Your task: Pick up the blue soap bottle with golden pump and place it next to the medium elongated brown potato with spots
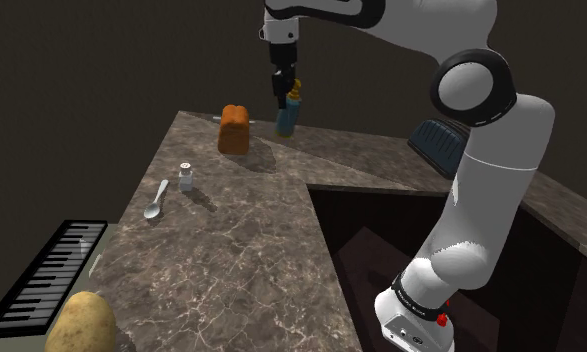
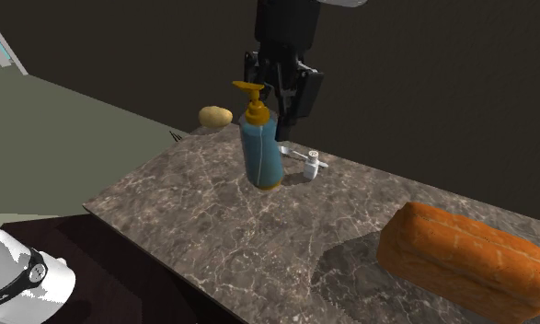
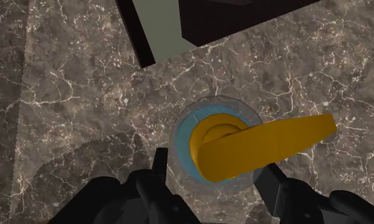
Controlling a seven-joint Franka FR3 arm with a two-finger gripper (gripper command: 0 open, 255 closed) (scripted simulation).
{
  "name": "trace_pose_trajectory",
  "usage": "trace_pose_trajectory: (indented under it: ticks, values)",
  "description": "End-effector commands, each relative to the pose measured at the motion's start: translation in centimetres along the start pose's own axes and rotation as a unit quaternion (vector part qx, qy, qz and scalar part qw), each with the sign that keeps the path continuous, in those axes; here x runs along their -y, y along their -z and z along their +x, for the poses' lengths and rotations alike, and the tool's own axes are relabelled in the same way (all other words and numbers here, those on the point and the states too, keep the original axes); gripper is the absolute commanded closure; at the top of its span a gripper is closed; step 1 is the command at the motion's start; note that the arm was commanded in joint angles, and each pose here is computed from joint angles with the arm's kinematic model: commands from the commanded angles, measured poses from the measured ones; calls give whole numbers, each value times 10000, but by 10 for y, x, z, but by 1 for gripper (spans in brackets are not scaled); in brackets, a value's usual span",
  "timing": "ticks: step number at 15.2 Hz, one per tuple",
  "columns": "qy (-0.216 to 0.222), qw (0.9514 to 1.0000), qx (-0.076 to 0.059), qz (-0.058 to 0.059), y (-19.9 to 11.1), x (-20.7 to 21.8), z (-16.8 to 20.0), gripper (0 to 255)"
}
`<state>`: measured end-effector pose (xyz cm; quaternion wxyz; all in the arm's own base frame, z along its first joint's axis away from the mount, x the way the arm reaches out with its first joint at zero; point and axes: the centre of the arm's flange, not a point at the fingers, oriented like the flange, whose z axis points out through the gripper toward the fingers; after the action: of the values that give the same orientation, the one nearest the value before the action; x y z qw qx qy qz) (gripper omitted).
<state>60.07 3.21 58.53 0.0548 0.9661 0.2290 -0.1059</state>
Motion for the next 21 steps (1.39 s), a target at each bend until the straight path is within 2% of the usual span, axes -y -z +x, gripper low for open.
trace_pose_trajectory:
  ticks: [1,21]
  values:
    - [0,10000,1,0,7,-1,-2,255]
    - [0,10000,1,0,28,262,19,255]
